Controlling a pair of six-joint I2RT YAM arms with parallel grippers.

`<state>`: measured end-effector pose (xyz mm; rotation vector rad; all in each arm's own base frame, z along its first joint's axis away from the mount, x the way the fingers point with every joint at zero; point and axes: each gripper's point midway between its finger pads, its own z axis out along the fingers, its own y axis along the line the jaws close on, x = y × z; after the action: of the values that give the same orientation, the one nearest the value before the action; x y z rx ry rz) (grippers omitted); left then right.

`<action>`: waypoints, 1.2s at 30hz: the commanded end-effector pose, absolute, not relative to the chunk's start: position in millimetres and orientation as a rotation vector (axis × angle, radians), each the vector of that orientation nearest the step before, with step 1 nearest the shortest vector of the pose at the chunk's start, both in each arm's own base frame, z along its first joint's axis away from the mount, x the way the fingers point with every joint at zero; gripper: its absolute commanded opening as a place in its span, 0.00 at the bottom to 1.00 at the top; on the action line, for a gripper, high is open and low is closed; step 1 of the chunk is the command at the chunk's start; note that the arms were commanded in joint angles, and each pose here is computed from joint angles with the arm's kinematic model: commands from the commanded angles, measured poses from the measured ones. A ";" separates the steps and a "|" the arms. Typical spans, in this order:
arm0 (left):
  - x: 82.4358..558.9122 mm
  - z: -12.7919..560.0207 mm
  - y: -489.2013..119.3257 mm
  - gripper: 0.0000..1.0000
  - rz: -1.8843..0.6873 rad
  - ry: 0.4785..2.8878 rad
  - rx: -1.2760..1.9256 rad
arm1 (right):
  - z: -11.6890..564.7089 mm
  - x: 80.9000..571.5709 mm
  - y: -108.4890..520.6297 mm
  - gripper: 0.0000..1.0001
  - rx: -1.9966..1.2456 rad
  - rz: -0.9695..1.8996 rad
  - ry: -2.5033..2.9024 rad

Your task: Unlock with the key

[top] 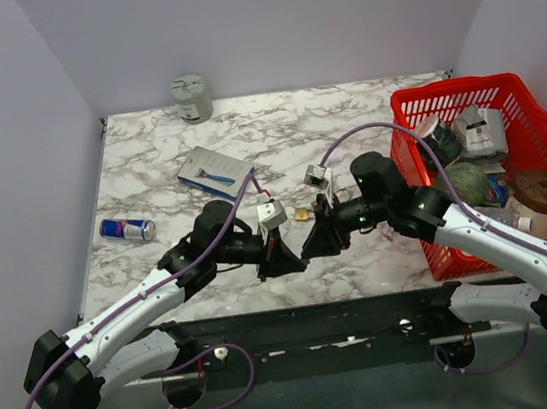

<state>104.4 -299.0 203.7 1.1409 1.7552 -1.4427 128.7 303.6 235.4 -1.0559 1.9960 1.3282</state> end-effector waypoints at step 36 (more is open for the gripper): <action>106.2 215.3 -298.8 0.00 -1.412 1.704 1.142 | 217.1 144.2 301.0 0.46 -0.915 1.218 2.039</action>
<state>111.8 -295.5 198.9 1.1015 1.7943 -1.3788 137.1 306.3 219.6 -0.9376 2.0395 1.2954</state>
